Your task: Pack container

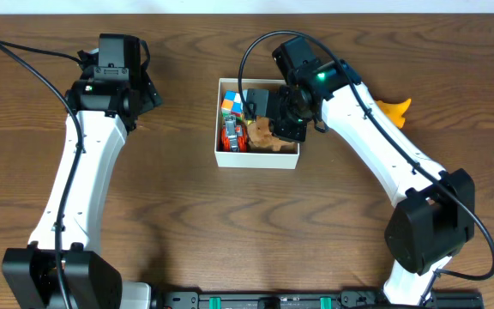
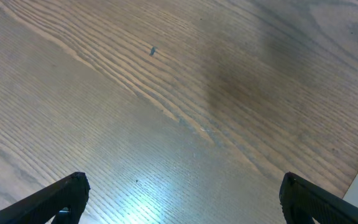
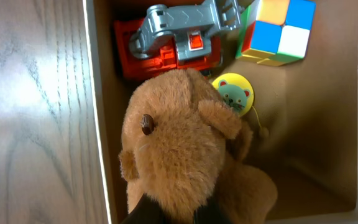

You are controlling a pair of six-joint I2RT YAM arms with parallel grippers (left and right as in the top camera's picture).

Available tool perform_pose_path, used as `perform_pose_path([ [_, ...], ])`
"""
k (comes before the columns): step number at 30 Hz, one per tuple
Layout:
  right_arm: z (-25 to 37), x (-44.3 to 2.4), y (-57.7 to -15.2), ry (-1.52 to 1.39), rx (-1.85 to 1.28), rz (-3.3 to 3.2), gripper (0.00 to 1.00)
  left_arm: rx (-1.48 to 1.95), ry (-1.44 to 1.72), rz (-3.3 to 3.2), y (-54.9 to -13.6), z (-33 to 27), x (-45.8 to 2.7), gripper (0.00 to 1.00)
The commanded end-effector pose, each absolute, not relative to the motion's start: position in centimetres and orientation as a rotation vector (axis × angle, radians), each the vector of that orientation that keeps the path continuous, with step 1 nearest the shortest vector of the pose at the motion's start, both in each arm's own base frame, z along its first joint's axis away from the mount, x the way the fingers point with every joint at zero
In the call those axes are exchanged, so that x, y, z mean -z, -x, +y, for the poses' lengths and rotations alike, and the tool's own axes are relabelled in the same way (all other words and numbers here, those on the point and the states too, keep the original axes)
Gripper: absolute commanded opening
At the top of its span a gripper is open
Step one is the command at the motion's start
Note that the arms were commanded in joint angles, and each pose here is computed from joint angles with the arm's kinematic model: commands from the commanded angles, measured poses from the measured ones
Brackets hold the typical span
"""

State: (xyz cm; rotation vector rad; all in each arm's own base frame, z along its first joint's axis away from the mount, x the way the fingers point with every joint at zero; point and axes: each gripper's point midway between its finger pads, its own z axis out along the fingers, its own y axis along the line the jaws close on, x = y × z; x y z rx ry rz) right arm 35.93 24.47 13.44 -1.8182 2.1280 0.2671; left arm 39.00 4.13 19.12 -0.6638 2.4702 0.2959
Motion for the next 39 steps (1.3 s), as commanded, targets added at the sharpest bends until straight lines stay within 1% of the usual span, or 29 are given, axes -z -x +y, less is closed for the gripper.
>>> perform_pose_path([
  [1,25.1,-13.4,-35.3,1.809,-0.354,2.124,0.01,-0.294,0.661,2.441,-39.1,4.3,-20.3,0.98],
  [4,25.7,-12.7,-35.0,1.815,-0.414,2.130,0.01,-0.294,0.661,2.441,-39.1,4.3,-20.3,0.98],
  [14,25.3,-8.5,-34.3,1.828,-0.475,2.277,0.01,-0.294,0.661,2.441,-39.1,4.3,-20.3,0.98],
  [17,25.4,-8.5,-34.3,1.828,-0.475,2.278,0.01,-0.294,0.661,2.441,-39.1,4.3,-20.3,0.98],
  [18,25.4,-8.5,-34.3,1.827,-0.475,2.276,0.07,-0.294,0.661,2.441,-39.1,4.3,-20.3,0.98],
  [20,25.4,-8.5,-34.3,1.827,-0.474,2.276,0.23,-0.294,0.661,2.441,-39.1,4.3,-20.3,0.98],
  [22,25.3,-8.5,-34.2,1.828,-0.476,2.279,0.31,-0.294,0.661,2.441,-39.1,4.3,-20.3,0.98],
  [26,25.4,-8.5,-34.1,1.834,-0.479,2.280,0.40,-0.294,0.661,2.441,-39.1,4.3,-20.3,0.98],
  [29,25.6,-8.5,-33.8,1.843,-0.481,2.278,0.44,-0.294,0.661,2.441,-39.1,4.3,-20.3,0.98],
  [30,25.7,-8.5,-33.8,1.845,-0.481,2.276,0.46,-0.294,0.661,2.441,-39.1,4.3,-20.3,0.98],
  [32,25.9,-8.5,-33.6,1.853,-0.482,2.271,0.54,-0.294,0.661,2.441,-39.1,4.3,-20.3,0.98],
  [36,26.3,-8.5,-33.3,1.867,-0.483,2.262,0.60,-0.294,0.661,2.441,-39.1,4.3,-20.3,0.98],
  [39,26.4,-8.5,-33.2,1.872,-0.483,2.257,0.61,-0.294,0.661,2.441,-39.1,4.3,-20.3,0.98],
])
